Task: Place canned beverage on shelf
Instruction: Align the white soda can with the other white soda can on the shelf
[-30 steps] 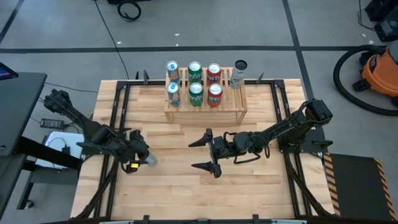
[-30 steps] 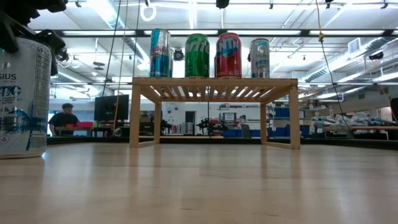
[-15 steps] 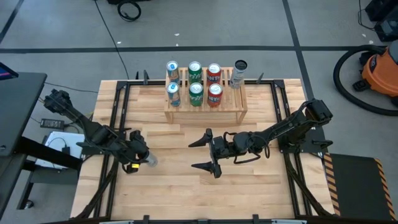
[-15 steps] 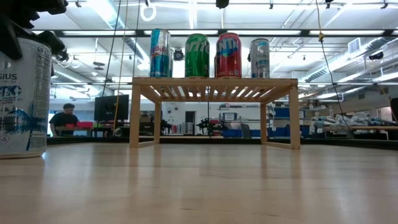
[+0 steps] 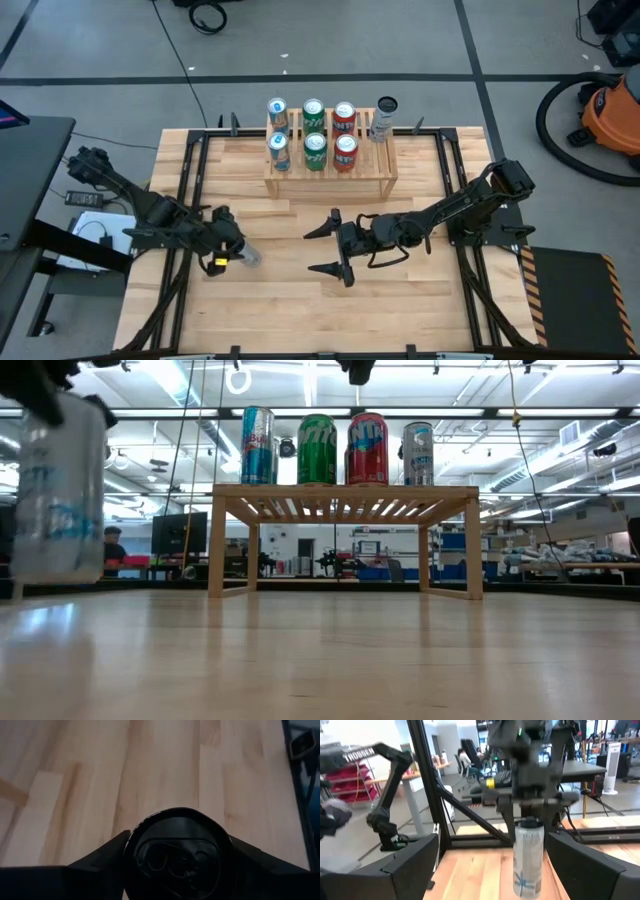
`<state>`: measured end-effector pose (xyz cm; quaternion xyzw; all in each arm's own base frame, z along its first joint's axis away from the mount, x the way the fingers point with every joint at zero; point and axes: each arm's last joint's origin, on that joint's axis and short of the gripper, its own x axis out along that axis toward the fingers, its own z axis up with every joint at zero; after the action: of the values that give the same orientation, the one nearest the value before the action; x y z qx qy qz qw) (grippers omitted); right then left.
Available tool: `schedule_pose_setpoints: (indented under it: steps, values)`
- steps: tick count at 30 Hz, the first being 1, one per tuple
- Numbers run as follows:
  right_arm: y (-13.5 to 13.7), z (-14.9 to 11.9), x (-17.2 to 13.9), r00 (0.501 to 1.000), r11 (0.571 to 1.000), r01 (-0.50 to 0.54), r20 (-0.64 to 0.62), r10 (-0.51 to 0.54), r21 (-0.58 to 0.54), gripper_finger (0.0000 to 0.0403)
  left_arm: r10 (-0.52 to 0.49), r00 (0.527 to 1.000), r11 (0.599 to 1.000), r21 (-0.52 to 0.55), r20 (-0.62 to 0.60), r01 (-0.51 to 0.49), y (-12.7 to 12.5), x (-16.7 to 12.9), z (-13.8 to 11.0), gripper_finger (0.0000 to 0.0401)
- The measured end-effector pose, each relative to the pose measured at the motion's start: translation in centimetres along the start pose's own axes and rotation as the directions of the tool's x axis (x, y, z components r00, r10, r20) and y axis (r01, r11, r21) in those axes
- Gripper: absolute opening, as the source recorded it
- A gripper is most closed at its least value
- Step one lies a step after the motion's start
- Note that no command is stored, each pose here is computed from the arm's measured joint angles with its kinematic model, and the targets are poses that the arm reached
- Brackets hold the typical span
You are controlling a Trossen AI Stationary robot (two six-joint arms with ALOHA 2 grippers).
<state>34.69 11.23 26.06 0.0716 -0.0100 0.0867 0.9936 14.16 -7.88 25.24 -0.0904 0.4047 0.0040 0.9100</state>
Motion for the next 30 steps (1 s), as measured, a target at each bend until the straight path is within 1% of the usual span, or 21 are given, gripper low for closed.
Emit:
schedule_pose_setpoints:
  steps: [5, 9, 17, 24, 27, 30]
  values:
    - [-0.2, -0.7, 0.0, 0.997, 1.0, 0.027, -0.069, -0.028, -0.013, 0.0377, -0.002, 0.997, 1.0, -0.006, 0.078, 0.002, 0.2, -1.0, 2.0, 0.0257]
    - [-0.4, -0.9, -0.1, 0.991, 0.994, 0.103, -0.08, -0.105, -0.02, 0.0377, -0.006, 0.988, 1.0, -0.007, 0.153, 0.007, 0.4, -1.8, 3.6, 0.0258]
    - [-1.5, -0.8, 0.1, 0.984, 0.985, 0.162, -0.08, -0.157, 0.06, 0.0377, -0.048, 0.942, 0.999, 0.011, 0.331, 0.047, 0.3, -2.5, 6.0, 0.0259]
    - [-2.9, -0.7, 0.2, 0.976, 0.976, 0.207, -0.086, -0.2, 0.072, 0.0377, -0.058, 0.901, 0.998, 0.037, 0.429, 0.046, -0.2, -1.6, 7.7, 0.026]
    - [-3.4, -0.8, 0.2, 0.972, 0.974, 0.22, -0.097, -0.214, 0.049, 0.0377, -0.056, 0.892, 0.998, 0.054, 0.448, 0.036, -0.4, -0.6, 8.4, 0.026]
    - [-3.9, -0.9, 0.2, 0.97, 0.976, 0.218, -0.118, -0.215, 0.016, 0.0377, -0.053, 0.881, 0.998, 0.049, 0.471, 0.033, -0.6, 0.2, 9.0, 0.026]
